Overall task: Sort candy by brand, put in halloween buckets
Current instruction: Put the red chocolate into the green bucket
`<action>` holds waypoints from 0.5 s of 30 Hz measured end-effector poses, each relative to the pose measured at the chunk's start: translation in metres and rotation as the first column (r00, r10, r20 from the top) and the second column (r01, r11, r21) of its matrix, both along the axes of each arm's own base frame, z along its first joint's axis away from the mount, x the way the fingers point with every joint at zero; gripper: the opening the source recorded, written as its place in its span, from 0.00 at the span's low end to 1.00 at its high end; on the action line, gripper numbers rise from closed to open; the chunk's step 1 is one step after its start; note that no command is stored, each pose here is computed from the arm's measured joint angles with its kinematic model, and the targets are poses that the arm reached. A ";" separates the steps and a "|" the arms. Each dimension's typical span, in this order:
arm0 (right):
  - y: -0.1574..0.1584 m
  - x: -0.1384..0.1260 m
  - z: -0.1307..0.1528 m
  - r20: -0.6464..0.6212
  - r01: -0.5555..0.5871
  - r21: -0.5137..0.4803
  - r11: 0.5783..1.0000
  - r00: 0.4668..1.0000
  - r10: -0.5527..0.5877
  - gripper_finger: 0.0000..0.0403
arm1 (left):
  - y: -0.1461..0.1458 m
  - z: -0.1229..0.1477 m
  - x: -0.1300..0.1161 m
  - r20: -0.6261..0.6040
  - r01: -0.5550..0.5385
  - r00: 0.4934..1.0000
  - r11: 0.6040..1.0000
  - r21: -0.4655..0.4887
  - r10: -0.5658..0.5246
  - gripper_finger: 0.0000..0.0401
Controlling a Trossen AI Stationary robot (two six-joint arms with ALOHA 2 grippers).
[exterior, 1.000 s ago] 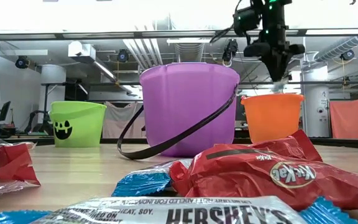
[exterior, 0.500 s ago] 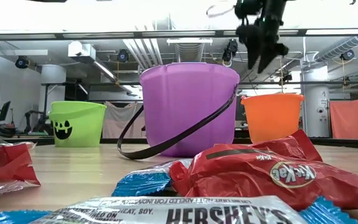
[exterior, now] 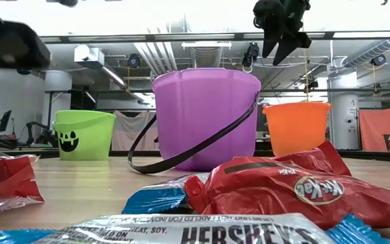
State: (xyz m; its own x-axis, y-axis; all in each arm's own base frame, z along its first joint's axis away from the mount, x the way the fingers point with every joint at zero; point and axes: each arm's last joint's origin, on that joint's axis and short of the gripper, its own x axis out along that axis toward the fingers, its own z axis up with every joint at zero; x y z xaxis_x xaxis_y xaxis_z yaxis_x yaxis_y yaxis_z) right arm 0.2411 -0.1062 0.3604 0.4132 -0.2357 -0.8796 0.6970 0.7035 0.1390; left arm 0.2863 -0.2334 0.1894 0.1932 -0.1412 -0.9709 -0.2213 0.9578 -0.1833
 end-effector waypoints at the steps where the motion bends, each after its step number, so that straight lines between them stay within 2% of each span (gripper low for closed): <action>1: 0.001 0.002 -0.001 -0.005 -0.003 0.002 1.000 1.000 0.003 0.57 | -0.001 -0.005 0.001 -0.004 0.007 1.000 1.000 0.012 -0.007 0.37; 8: 0.004 0.011 -0.009 -0.034 -0.017 0.019 1.000 0.999 0.018 0.58 | -0.003 -0.031 0.007 -0.005 0.019 1.000 0.998 0.051 -0.019 0.33; 12: 0.004 0.012 -0.010 -0.037 -0.017 0.022 1.000 0.999 0.018 0.58 | 0.000 -0.041 0.007 0.016 0.009 1.000 0.999 0.034 -0.010 0.25; 15: 0.004 0.012 -0.010 -0.037 -0.016 0.023 1.000 0.999 0.016 0.58 | 0.004 -0.044 0.004 0.007 0.006 1.000 0.999 0.039 -0.006 0.16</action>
